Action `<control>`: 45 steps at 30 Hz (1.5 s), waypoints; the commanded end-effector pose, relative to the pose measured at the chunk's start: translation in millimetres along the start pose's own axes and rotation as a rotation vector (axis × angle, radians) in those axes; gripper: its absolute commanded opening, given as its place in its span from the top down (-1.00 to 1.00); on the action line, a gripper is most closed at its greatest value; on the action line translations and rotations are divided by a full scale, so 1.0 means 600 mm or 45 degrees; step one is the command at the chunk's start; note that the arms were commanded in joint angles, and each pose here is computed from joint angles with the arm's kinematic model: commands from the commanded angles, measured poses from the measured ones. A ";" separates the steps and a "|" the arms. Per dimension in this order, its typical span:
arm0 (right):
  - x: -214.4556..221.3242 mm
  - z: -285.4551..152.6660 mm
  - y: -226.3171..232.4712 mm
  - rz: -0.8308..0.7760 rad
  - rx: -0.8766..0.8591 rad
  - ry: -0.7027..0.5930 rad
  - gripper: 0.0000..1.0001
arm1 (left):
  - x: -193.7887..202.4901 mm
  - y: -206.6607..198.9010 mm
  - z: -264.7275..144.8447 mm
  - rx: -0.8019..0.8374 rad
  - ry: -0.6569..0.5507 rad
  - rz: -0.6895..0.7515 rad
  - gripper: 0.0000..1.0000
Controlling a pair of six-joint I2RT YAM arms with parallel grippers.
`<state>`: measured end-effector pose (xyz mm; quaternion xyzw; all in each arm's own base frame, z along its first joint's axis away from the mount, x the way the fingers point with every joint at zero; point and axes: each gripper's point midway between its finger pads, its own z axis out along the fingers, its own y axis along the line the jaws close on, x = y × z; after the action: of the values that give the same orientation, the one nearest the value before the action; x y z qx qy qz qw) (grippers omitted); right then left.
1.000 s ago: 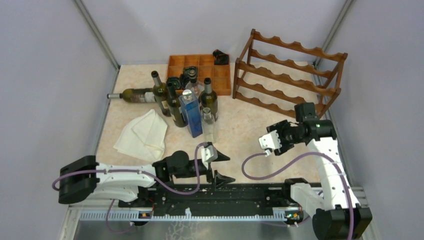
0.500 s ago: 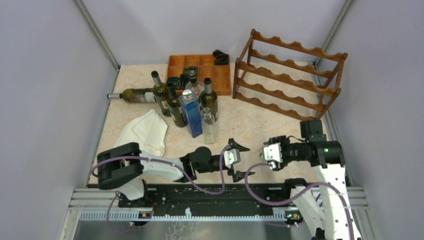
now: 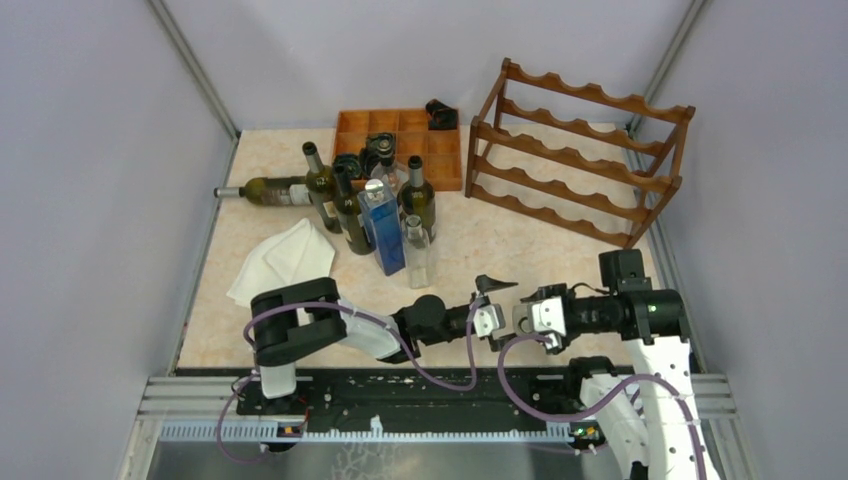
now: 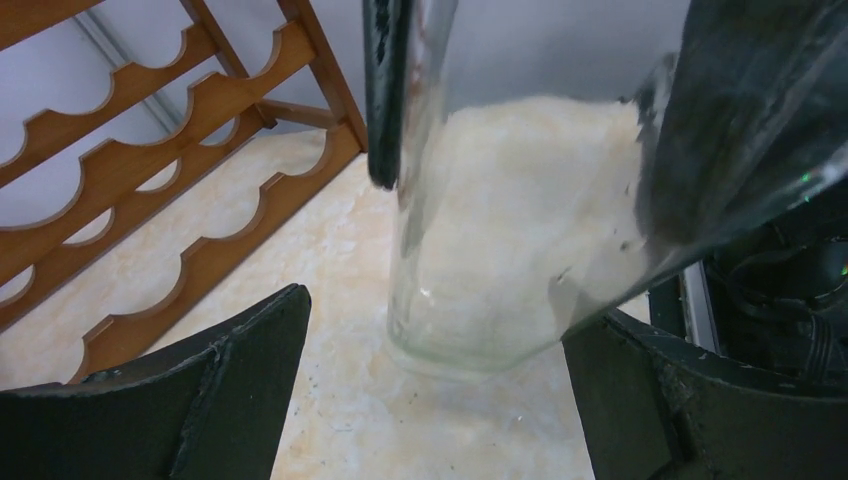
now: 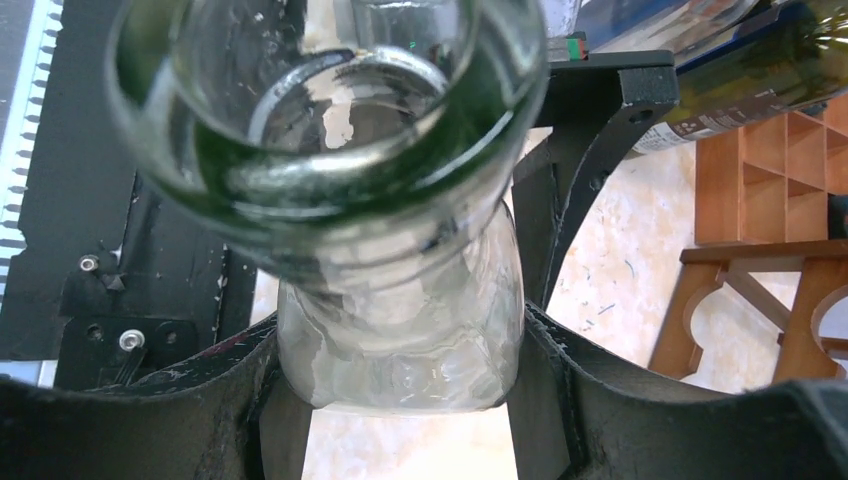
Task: Put the wine bottle on the wine rack
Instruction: Pick up the wine bottle from the center of the board.
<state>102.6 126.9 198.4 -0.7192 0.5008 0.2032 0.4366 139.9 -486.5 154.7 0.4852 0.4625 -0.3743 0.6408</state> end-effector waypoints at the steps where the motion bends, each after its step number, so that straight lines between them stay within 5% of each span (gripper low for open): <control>1: -0.033 0.008 -0.016 -0.017 0.047 -0.147 0.72 | -0.054 -0.005 0.026 0.031 -0.176 0.002 -0.97; 10: -0.033 0.011 -0.027 0.044 0.059 -0.170 0.67 | -0.053 -0.048 0.019 0.186 -0.253 -0.061 -0.60; 12: -0.035 0.011 -0.028 0.054 0.062 -0.181 0.64 | -0.053 -0.056 0.020 0.220 -0.252 -0.064 -0.17; 14: -0.035 0.011 -0.029 0.065 0.063 -0.182 0.55 | -0.051 -0.059 0.020 0.231 -0.247 -0.062 0.70; 15: -0.034 0.011 -0.028 0.072 0.063 -0.175 0.42 | -0.050 -0.055 0.019 0.219 -0.242 -0.059 0.98; 18: -0.030 0.007 -0.024 0.093 0.061 -0.137 -0.34 | -0.050 -0.033 0.009 0.134 -0.219 -0.027 1.00; 21: -0.022 -0.001 -0.027 0.184 0.099 -0.075 -0.70 | -0.047 -0.005 -0.006 0.033 -0.167 0.045 1.00; 35: 0.101 -0.042 -0.049 0.628 0.224 0.370 -0.81 | -0.013 0.076 -0.010 -0.178 0.001 0.595 1.00; 45: 0.171 -0.106 -0.140 1.230 0.512 0.372 -0.74 | 0.016 0.103 0.016 -0.158 0.052 0.808 1.00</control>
<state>179.5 35.7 163.9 -0.4143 0.8337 0.1709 0.3227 192.1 -468.6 138.7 0.5761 0.3711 -0.1496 0.7127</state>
